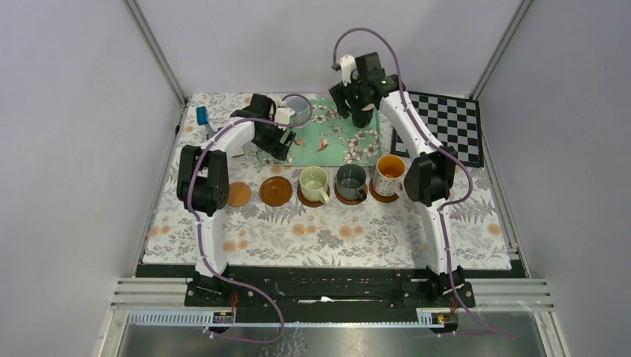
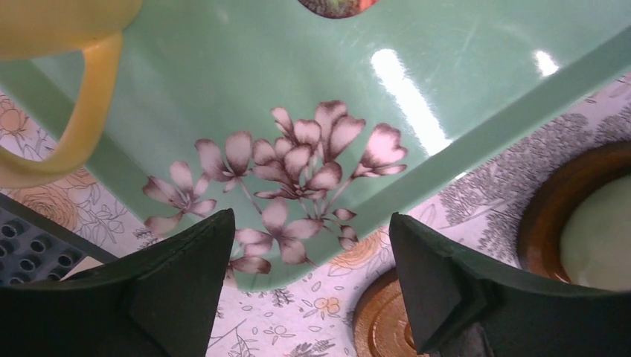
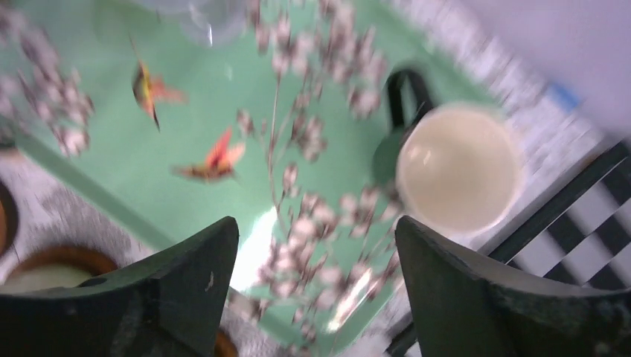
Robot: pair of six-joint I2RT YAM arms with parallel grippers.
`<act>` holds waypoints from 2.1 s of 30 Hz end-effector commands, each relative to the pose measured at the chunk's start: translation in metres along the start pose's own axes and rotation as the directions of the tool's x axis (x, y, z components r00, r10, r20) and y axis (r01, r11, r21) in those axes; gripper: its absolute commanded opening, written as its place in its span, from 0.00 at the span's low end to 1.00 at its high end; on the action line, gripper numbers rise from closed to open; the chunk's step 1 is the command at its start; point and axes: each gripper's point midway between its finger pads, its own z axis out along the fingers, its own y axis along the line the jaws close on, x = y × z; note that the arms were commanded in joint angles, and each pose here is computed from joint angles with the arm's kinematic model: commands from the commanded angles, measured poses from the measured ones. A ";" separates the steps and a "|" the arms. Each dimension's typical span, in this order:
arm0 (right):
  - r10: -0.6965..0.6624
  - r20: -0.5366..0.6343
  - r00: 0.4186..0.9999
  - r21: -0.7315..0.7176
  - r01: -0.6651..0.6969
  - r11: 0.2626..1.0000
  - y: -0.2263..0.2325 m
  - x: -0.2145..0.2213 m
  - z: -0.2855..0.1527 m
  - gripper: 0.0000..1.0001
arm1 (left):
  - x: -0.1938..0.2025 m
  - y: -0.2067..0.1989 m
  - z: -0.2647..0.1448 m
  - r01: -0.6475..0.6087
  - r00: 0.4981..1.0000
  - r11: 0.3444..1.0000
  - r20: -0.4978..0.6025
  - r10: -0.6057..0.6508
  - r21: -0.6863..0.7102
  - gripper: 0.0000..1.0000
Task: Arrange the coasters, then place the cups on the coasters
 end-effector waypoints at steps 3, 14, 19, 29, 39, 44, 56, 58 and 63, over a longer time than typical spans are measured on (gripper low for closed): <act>-0.038 0.145 0.989 0.006 0.037 0.999 -0.001 -0.057 0.001 0.95 | -0.036 -0.017 -0.041 -0.026 0.993 0.998 0.120 0.018 0.064 0.87; -0.208 0.165 0.964 0.137 0.186 0.973 -0.029 -0.058 0.042 1.00 | -0.033 -0.015 -0.046 0.003 0.992 0.998 0.123 -0.010 0.065 0.90; -0.206 0.157 0.966 0.162 0.180 0.970 -0.033 -0.057 0.042 1.00 | -0.036 -0.012 -0.048 0.013 0.991 0.998 0.131 -0.021 0.064 0.90; -0.235 0.100 0.967 0.275 0.200 0.940 -0.055 -0.048 0.045 0.99 | -0.040 -0.013 -0.045 0.020 0.990 0.996 0.138 -0.031 0.085 0.90; -0.225 0.108 0.968 0.368 0.171 0.914 -0.074 -0.055 0.026 1.00 | -0.032 -0.013 -0.044 0.032 0.991 0.995 0.125 -0.044 0.092 0.90; -0.217 0.070 0.974 0.380 0.175 0.908 -0.083 -0.045 0.025 1.00 | -0.032 -0.013 -0.044 0.031 0.991 0.995 0.127 -0.044 0.098 0.90; -0.176 0.032 0.984 0.375 0.151 0.915 -0.094 -0.030 0.016 1.00 | -0.036 -0.012 -0.043 0.019 0.990 0.994 0.138 -0.033 0.106 0.90; -0.171 0.029 0.985 0.375 0.148 0.915 -0.097 -0.028 0.013 1.00 | -0.037 -0.012 -0.043 0.019 0.990 0.994 0.139 -0.033 0.106 0.90; -0.157 0.015 0.987 0.365 0.141 0.920 -0.100 -0.021 0.009 1.00 | -0.041 -0.012 -0.043 0.016 0.989 0.994 0.148 -0.032 0.111 0.90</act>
